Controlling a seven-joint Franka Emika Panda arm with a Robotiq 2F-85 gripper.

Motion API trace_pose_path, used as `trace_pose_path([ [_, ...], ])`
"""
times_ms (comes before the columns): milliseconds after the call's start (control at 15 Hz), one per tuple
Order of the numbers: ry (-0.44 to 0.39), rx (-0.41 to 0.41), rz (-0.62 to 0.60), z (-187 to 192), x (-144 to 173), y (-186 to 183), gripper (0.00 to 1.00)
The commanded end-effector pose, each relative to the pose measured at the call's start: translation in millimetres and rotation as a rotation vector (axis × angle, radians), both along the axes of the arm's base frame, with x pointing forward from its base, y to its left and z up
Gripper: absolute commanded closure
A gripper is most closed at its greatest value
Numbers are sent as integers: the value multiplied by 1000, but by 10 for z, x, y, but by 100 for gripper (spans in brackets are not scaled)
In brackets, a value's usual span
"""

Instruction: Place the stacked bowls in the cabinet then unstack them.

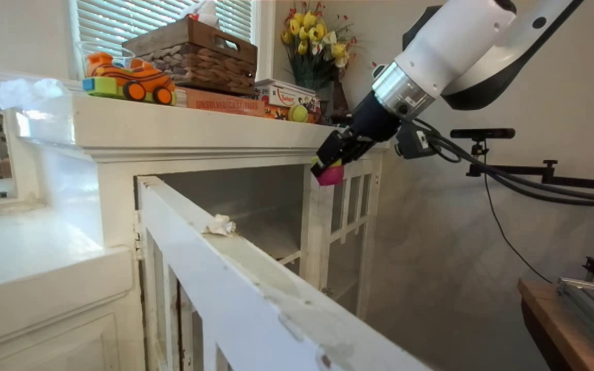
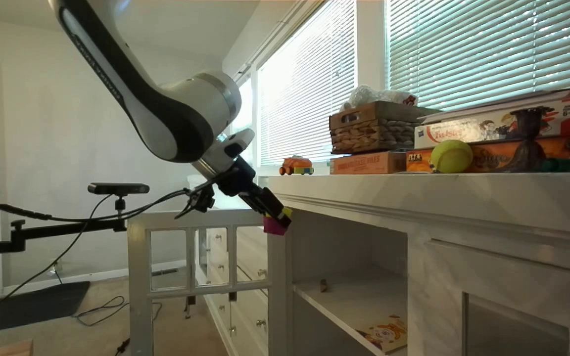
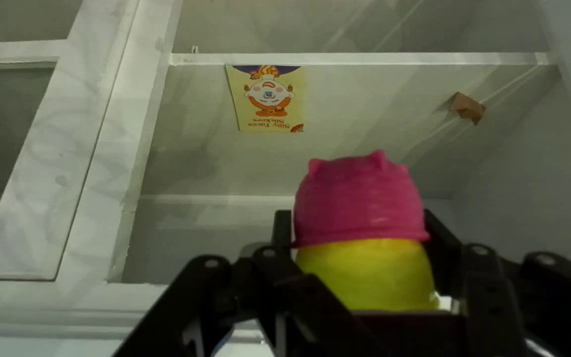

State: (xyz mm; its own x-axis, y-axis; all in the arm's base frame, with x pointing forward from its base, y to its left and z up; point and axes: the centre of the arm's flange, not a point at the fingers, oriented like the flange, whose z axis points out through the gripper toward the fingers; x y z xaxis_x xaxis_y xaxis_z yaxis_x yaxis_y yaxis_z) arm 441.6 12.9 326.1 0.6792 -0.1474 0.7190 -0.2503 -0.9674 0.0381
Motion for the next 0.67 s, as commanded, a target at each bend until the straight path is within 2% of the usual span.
trace_pose_path([
  [0,-30,1,-11,-463,60,-126,63],
  [600,-76,-18,-73,-958,229,-268,63],
])
